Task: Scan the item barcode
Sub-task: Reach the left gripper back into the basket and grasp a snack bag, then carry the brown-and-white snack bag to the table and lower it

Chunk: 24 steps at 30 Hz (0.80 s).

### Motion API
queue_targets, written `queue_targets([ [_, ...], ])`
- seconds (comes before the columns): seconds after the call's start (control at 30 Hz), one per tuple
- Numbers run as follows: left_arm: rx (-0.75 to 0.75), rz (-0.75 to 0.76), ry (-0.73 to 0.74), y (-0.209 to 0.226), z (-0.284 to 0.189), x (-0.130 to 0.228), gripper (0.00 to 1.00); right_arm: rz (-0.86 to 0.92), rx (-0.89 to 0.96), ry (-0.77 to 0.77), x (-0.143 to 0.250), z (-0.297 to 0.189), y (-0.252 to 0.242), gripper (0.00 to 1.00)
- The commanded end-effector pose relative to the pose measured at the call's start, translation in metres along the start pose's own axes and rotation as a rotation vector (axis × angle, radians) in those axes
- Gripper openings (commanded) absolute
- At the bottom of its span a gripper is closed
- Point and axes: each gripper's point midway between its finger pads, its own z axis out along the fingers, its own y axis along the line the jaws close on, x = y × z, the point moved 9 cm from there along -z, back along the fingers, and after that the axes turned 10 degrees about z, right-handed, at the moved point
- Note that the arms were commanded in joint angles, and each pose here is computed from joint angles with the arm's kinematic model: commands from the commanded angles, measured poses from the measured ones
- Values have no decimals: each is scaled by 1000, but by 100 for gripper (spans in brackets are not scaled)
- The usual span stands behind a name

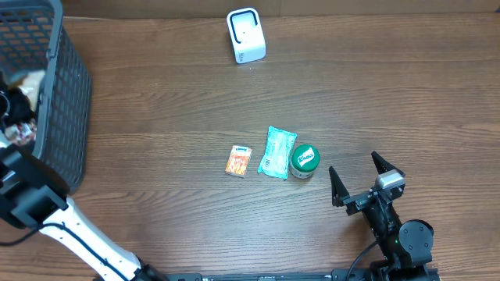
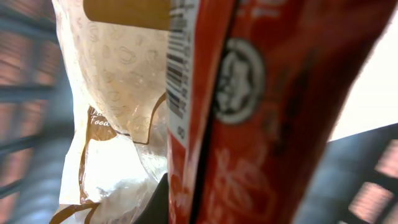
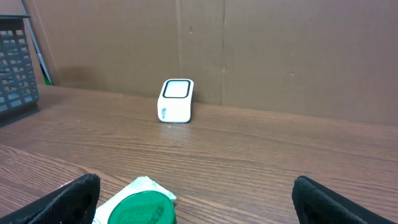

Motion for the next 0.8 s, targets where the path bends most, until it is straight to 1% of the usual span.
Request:
queue_targets([
  [0.0, -55, -40, -206, -9, -89, -14, 4, 3, 8, -4, 2, 0, -2, 100],
  [0.17, -113, -77, -349, -17, -157, -11, 4, 3, 8, -4, 2, 0, -2, 100],
  [0.2, -132, -109, -404, -21, -184, -6, 4, 3, 8, -4, 2, 0, -2, 100],
  [0.4, -134, -193, -562, -40, -258, 16, 4, 3, 8, -4, 2, 0, -2, 100],
  [0.43, -93, -194, -602, -54, -280, 27, 4, 3, 8, -4, 2, 0, -2, 100],
  [0.47, -2, -182, -641, -69, -298, 37, 4, 3, 8, -4, 2, 0, -2, 100],
  [0.6, 176, -139, -690, -102, -331, 59, 5, 3, 8, -4, 2, 0, -2, 100],
  [0.77, 246, -62, -660, -138, -346, 81, 4, 3, 8, -4, 2, 0, -2, 100],
])
